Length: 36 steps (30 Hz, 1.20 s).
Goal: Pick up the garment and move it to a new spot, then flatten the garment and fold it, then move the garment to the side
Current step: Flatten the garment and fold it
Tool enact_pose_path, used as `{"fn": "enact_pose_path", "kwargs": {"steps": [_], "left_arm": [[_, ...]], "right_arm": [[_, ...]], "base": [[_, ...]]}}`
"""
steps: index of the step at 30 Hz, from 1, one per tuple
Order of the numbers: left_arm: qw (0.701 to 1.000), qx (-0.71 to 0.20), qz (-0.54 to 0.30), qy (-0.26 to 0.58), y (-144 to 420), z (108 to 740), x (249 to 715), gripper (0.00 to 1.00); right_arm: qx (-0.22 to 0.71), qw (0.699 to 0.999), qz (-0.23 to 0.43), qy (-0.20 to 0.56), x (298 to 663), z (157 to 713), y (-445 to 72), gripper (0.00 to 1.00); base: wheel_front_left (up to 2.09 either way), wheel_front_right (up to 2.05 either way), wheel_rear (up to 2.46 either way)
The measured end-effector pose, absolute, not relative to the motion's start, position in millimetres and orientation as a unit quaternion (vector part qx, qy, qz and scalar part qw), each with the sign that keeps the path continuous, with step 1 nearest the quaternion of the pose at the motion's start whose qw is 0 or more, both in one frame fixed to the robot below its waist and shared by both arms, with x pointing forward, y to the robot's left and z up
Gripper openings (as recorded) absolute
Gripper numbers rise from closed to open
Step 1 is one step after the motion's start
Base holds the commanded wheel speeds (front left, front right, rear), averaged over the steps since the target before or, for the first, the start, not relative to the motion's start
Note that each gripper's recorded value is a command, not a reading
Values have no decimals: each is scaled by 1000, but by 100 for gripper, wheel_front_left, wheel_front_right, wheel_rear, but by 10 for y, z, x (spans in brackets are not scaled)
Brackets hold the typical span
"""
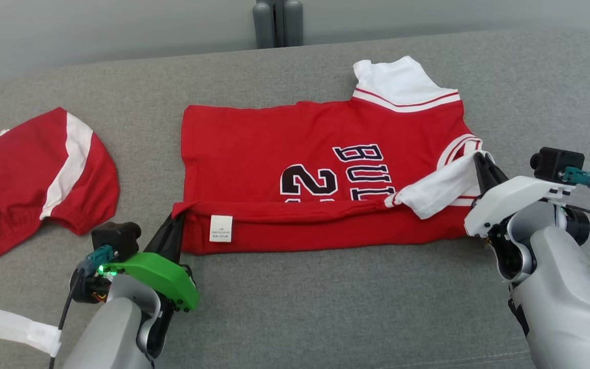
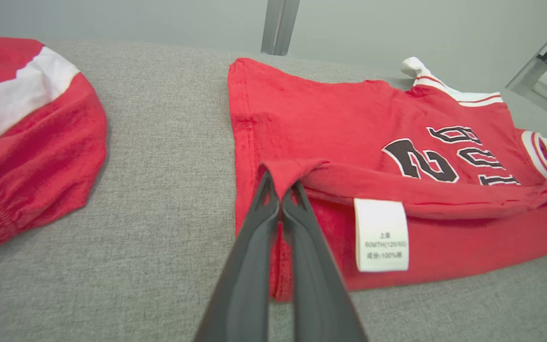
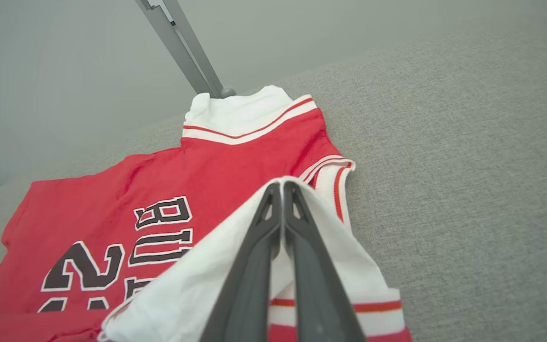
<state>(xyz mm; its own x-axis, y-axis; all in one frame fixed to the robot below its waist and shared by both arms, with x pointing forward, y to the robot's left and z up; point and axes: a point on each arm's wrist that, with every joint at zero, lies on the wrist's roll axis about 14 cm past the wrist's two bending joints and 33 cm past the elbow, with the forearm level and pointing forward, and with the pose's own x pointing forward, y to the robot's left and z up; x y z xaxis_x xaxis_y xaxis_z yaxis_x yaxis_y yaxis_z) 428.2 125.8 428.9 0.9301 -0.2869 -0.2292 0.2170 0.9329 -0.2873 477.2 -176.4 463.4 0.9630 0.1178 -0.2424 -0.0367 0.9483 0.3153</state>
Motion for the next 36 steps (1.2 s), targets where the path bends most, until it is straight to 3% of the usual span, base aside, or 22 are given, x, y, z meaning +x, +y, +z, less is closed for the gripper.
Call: {"fn": "enact_pose_path", "kwargs": {"steps": [1,2,8,19,36], "left_arm": [[974,-131,-128,137,1255,4267,4300,45],[974,-130,-127,135,1259,4258,4318,100],[975,-131,-123,132,1262,4241,4282,100],[970,-121,-125,170,1244,3974,3809,100],[965,-57,-123,223,1277,3659,4019,100]], "right_arm": [[157,979,40,128,4800,4621,-1749,100],[156,979,41,127,4809,4594,-1733,100],[134,985,38,103,4705,4574,-1820,100],[109,983,19,149,4066,4199,-2121,100],[55,978,38,198,4172,3869,-2004,100]], "base": [[0,0,0],[0,0,0],[0,0,0],[0,0,0],[0,0,0]]}}
